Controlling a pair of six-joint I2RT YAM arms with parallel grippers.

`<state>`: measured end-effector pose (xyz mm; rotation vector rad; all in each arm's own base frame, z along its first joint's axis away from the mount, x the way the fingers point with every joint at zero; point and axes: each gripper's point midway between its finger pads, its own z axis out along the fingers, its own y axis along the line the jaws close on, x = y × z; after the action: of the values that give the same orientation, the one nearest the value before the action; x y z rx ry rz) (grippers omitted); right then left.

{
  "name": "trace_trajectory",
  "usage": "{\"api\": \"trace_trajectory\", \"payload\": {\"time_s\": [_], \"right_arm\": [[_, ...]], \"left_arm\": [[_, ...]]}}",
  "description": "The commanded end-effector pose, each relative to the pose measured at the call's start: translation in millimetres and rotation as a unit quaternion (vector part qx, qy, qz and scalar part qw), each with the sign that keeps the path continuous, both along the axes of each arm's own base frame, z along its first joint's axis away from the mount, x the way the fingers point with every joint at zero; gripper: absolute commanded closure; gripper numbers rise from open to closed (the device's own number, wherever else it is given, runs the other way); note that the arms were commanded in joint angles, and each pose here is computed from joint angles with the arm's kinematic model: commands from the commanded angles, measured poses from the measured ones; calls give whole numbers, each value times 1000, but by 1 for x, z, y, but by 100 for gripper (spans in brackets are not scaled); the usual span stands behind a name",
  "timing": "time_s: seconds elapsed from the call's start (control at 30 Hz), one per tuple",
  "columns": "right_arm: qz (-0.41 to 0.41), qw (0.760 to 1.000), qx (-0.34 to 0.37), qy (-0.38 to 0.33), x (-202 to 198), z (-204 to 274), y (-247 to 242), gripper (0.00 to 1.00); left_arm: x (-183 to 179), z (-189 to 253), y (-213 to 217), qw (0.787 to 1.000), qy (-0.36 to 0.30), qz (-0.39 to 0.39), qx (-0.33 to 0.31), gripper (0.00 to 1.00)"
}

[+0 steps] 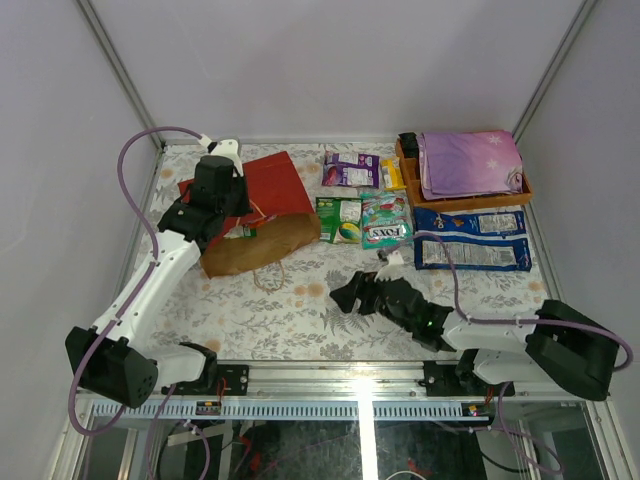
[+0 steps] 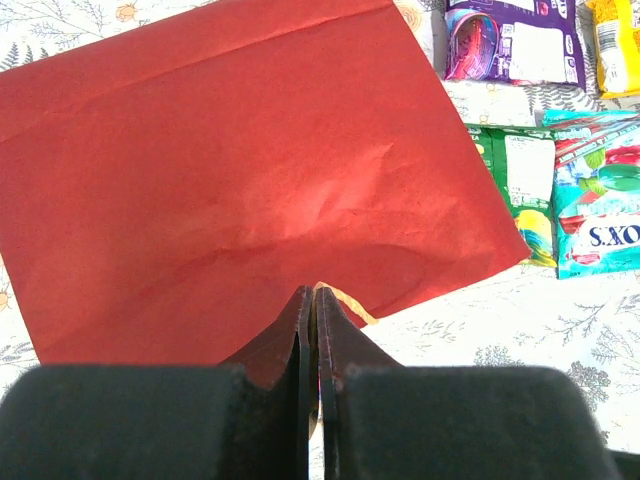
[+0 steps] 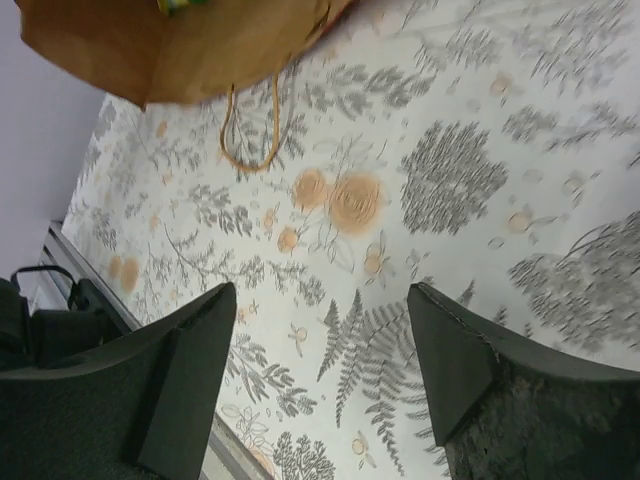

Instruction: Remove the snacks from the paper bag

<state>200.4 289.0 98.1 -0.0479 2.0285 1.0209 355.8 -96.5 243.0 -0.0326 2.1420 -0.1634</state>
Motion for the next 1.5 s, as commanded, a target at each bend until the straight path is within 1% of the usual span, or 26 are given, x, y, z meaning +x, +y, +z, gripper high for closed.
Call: {"api": "trace_trajectory", "payload": {"time_s": [0.0, 0.13, 0.23, 0.3, 0.37, 0.43, 0.5, 0.57, 0.63, 0.7, 0.77, 0.8, 0.83, 0.93, 0.97, 1.0, 1.1, 1.17, 1.3, 1.47], "right_arm": [[-65, 993, 91, -48, 4, 44, 27, 22], [-22, 990, 138, -30, -5, 50, 75, 21], [13, 985, 172, -26, -7, 63, 109, 17], [20, 987, 156, -33, -3, 66, 120, 17], [23, 989, 134, -55, 1, 79, 123, 16], [20, 992, 92, -79, 5, 85, 119, 17], [29, 991, 40, -127, 8, 103, 110, 17], [61, 979, -30, -190, 8, 116, 105, 18], [109, 952, -123, -258, 10, 124, 102, 15], [157, 918, -201, -303, 15, 131, 105, 13], [211, 890, -249, -320, 24, 134, 112, 12], [230, 882, -259, -321, 32, 138, 115, 13], [241, 878, -258, -322, 42, 143, 117, 14], [257, 880, -220, -334, 74, 160, 118, 15], [277, 874, -200, -345, 76, 165, 123, 15], [288, 867, -194, -357, 81, 168, 126, 16], [332, 839, -196, -385, 89, 163, 141, 18], [355, 828, -200, -385, 94, 149, 153, 18], [375, 824, -183, -382, 105, 140, 171, 20], [352, 828, -135, -415, 113, 155, 177, 22]], "left_arm": [[6, 27, -2, 999, -38, -6, -16, 100], [5, 27, -3, 999, -39, -9, -17, 100], [5, 27, -4, 999, -39, -12, -18, 100], [4, 27, -4, 999, -39, -13, -19, 100], [4, 29, -5, 999, -41, -15, -21, 100], [3, 32, -5, 999, -44, -18, -23, 100], [3, 34, -7, 998, -47, -22, -25, 100], [2, 35, -8, 998, -49, -27, -28, 100], [0, 37, -12, 997, -52, -39, -33, 100], [-2, 38, -20, 996, -52, -61, -40, 100], [-4, 38, -27, 994, -48, -85, -43, 100], [-4, 37, -29, 994, -46, -94, -44, 100], [-5, 37, -31, 993, -44, -100, -43, 100], [-8, 42, -32, 992, -51, -110, -41, 100], [-9, 46, -32, 991, -58, -113, -41, 100], [-11, 48, -32, 991, -64, -114, -42, 100], [-15, 57, -34, 987, -85, -126, -45, 100], [-18, 60, -36, 985, -94, -136, -49, 100], [-21, 62, -40, 982, -99, -153, -53, 100], [-21, 55, -43, 982, -91, -161, -51, 100]]}}
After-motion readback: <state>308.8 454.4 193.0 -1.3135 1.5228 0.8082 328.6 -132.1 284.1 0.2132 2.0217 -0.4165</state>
